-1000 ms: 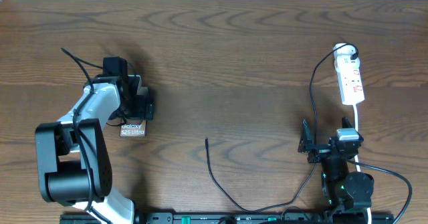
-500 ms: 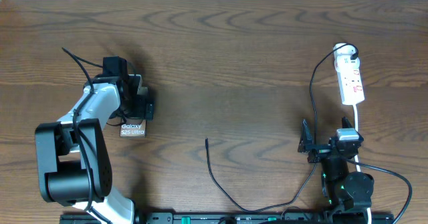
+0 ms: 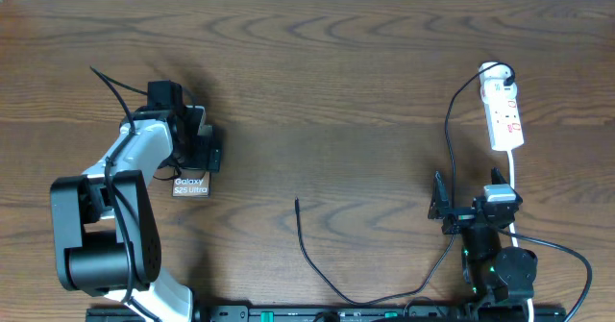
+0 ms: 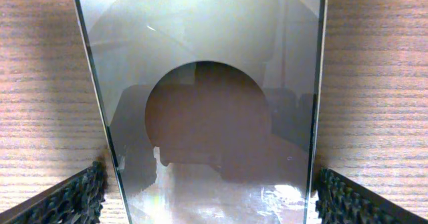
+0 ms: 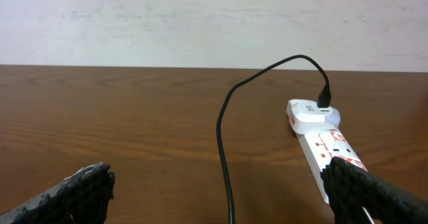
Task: Plug charger to phone and switch on socket
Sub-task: 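Close the left gripper on the phone's sides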
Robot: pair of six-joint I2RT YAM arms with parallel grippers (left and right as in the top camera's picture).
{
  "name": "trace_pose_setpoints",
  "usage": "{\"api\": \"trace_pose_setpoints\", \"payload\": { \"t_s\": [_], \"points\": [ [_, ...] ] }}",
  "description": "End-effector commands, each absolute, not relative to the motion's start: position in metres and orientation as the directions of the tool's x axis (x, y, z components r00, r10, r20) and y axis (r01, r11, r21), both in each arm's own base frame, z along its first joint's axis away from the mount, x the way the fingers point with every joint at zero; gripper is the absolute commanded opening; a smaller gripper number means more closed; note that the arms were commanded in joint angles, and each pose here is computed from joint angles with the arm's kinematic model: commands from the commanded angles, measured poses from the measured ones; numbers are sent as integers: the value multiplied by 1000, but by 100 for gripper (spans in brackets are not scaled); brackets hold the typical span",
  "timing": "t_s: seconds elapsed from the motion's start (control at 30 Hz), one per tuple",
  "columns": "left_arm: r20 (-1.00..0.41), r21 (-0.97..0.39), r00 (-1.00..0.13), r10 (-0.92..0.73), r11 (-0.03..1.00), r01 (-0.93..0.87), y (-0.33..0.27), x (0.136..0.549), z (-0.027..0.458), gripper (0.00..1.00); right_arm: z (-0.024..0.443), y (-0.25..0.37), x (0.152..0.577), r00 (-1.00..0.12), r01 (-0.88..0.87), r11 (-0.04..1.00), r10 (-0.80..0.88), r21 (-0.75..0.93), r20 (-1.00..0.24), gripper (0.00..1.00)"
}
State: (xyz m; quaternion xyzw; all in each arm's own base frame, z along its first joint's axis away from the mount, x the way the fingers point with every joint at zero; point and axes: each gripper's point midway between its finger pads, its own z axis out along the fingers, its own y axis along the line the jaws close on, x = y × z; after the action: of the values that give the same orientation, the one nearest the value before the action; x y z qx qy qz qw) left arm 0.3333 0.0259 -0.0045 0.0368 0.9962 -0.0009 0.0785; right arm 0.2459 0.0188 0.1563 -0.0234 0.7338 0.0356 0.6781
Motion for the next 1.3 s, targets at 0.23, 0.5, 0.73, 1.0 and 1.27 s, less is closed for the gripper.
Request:
{"api": "trace_pose_setpoints", "payload": {
  "t_s": [0.23, 0.5, 0.73, 1.0, 1.27],
  "points": [
    [-49, 16, -994, 95, 995, 94, 30, 307, -33, 99, 156, 19, 246, -77, -82, 996, 17, 24, -997, 99],
    [-48, 16, -994, 95, 995, 94, 29, 307, -33, 92, 156, 19, 246, -77, -82, 996, 17, 24, -997, 99],
    [-47, 15, -994, 95, 995, 94, 29, 307, -33, 91, 156, 19, 246, -77, -82, 996, 17, 24, -997, 99],
    [-47, 4, -994, 95, 995, 95, 27, 307, -33, 85, 156, 19, 246, -77, -82, 996, 17, 24, -997, 99],
    [-44, 4, -995, 95, 996, 95, 28, 306, -33, 83, 156, 19, 246, -77, -82, 996, 17, 24, -997, 99]
  ]
}}
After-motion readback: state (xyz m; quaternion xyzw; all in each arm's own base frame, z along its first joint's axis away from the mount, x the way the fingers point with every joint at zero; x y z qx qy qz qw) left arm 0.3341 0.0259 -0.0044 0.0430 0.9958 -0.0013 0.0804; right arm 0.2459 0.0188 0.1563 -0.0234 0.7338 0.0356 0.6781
